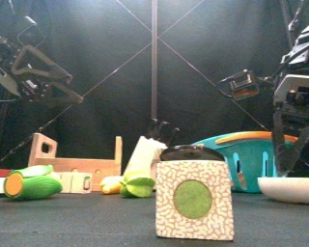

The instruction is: Grab sushi piece

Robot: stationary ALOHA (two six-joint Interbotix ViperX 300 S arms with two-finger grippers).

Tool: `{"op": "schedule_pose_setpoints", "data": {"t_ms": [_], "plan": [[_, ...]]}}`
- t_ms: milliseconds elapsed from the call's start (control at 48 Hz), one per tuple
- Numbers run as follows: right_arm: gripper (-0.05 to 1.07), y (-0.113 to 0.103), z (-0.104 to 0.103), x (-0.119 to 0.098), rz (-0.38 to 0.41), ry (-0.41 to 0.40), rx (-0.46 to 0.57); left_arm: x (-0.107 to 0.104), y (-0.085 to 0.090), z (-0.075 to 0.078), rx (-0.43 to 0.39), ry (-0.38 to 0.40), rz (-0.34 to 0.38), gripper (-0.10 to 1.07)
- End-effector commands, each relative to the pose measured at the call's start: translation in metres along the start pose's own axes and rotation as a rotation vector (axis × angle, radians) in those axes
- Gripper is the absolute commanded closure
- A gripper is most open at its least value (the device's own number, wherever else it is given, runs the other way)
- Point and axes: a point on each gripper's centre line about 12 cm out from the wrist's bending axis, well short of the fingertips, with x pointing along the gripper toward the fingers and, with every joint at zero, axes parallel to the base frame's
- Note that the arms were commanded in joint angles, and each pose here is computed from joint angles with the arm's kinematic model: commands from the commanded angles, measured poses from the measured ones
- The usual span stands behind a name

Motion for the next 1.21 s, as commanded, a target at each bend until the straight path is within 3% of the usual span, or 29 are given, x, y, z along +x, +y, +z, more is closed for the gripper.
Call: {"op": "schedule_pose_setpoints", "data": {"t_ms": [0,438,708,1188], "plan": [[0.19,0.006,0.008,-0.005,0.024,-0.028,0.0,0.002,0.0,0.005,-0.001,-0.018,0.0,-0.06],[0.2,0.029,0.029,-0.014,0.085,-0.091,-0.034,0.002,0.0,0.004,0.001,-0.015,0.0,-0.06],[0.2,0.069,0.04,-0.008,0.144,-0.133,-0.161,0.002,0.0,0.005,-0.001,-0.018,0.0,-0.06],[0.2,0.14,0.057,0.021,0.168,-0.161,-0.331,0.002,-0.001,0.004,-0.001,-0.015,-0.002,-0.06]]}}
